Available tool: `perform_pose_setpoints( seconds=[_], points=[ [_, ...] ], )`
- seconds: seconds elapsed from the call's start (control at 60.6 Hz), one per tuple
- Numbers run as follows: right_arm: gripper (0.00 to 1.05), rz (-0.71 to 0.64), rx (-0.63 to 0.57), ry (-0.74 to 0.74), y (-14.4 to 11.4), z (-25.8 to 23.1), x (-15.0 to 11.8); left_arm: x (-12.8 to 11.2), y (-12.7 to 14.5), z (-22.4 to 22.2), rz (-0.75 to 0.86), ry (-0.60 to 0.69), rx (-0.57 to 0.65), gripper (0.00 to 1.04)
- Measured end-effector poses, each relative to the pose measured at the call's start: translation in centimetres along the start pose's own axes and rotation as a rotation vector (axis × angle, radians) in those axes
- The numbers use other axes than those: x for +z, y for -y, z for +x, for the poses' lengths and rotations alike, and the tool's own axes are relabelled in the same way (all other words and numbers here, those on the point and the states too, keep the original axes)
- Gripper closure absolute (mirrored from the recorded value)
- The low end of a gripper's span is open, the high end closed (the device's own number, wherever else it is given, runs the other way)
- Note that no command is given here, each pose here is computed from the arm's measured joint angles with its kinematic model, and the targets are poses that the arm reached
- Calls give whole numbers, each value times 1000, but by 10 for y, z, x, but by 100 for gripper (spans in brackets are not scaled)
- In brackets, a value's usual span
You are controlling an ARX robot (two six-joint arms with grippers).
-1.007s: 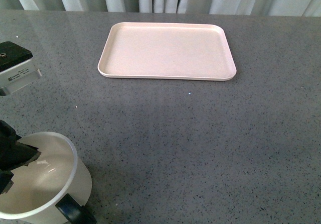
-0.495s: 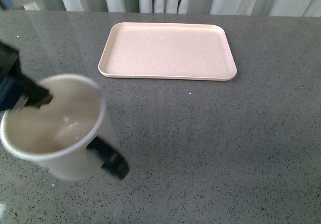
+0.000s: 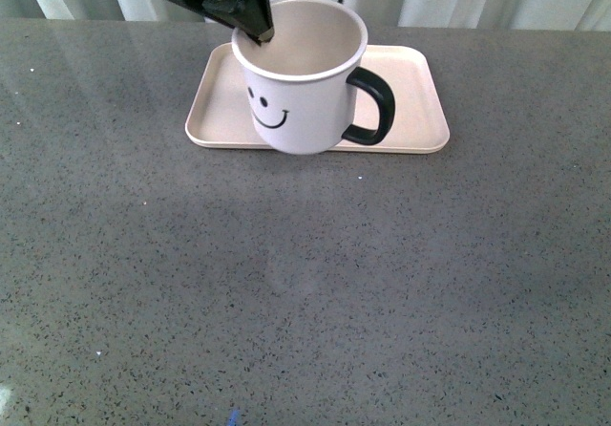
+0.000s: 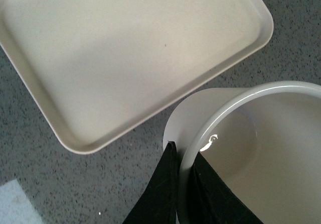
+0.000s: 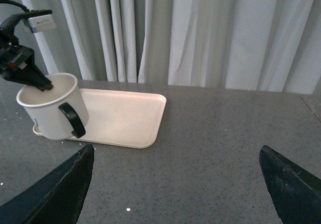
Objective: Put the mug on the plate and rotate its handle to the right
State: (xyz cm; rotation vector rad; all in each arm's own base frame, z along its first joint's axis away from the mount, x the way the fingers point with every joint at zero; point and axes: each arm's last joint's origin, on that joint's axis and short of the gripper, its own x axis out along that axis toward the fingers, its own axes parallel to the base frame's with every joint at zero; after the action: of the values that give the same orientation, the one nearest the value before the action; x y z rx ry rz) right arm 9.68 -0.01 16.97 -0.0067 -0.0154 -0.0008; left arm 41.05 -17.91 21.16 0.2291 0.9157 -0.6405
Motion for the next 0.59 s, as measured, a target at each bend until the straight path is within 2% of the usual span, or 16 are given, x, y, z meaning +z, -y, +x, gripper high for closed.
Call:
perform_pose_setpoints(
  seconds=[0.149,0.594],
  points=[
    [9,0,0,0,0,0,0,13,-3,11,-8,14,4,103],
    [9,0,0,0,0,0,0,16,4,10,4,34,-5,103]
  ],
)
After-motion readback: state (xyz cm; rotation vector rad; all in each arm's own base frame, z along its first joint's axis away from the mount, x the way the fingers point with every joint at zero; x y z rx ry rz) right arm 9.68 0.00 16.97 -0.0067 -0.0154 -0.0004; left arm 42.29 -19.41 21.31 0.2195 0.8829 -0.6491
